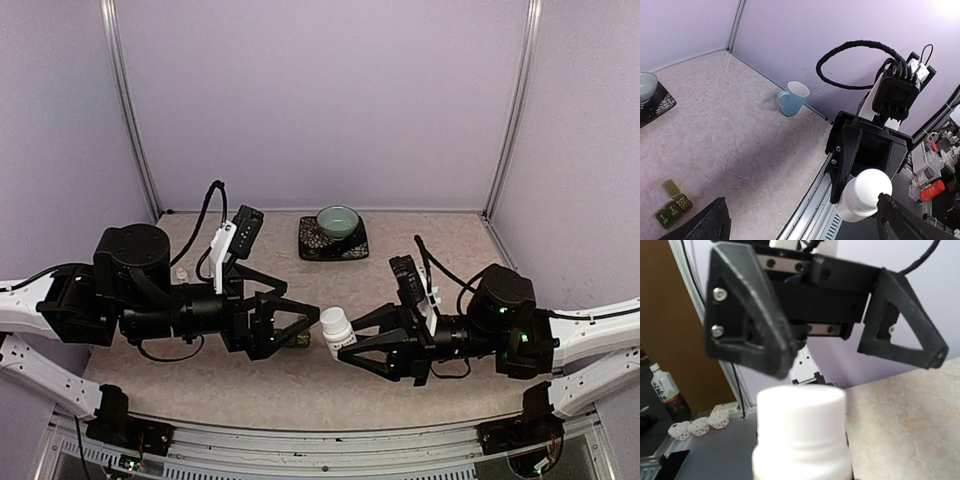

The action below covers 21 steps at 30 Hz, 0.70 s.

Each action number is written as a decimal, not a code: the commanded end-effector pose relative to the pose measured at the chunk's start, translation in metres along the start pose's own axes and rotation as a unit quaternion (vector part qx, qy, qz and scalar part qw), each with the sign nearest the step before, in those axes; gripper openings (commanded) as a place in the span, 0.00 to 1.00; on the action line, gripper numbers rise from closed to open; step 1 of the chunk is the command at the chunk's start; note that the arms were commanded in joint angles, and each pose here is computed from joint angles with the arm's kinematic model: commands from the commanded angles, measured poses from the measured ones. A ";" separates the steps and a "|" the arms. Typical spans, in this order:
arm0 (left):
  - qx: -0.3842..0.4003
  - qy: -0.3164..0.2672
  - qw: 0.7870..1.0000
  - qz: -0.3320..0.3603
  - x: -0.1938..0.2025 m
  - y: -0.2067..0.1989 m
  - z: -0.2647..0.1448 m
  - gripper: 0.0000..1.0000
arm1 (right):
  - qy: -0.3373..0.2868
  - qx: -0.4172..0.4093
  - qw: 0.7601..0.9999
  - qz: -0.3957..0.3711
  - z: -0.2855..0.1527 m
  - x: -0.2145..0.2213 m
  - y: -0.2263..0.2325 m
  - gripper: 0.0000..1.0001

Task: Sort the pills into containers
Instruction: Screw the lid of the pill container onto the pill bottle.

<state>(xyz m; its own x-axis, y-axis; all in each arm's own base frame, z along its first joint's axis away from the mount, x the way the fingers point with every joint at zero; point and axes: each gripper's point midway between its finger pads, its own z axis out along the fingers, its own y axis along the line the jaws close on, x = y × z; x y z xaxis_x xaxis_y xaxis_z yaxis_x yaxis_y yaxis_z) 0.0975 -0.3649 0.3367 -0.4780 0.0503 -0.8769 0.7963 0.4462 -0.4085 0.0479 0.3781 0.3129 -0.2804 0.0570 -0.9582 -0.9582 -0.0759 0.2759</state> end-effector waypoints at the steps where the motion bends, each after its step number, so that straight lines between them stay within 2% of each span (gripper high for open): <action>1: -0.011 -0.009 1.000 -0.005 -0.004 0.006 -0.006 0.99 | -0.021 -0.002 1.000 -0.016 -0.002 -0.017 0.004 0.25; 11: 0.030 -0.005 0.999 0.015 -0.013 -0.025 0.034 0.99 | -0.008 -0.004 1.000 -0.014 0.009 -0.011 0.000 0.25; 21: 0.035 0.002 0.999 0.014 -0.007 -0.027 0.049 0.99 | -0.016 -0.007 1.000 -0.020 0.006 -0.017 0.003 0.25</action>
<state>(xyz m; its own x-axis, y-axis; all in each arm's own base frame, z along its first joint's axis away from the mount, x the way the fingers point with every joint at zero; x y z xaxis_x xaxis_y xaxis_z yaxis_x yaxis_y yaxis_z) 0.0958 -0.4199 0.3149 -0.4720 0.1314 -0.8718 0.8253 0.4138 -0.3844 0.0491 0.3853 0.3073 -0.2684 0.0356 -0.9626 -0.9614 -0.0733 0.2653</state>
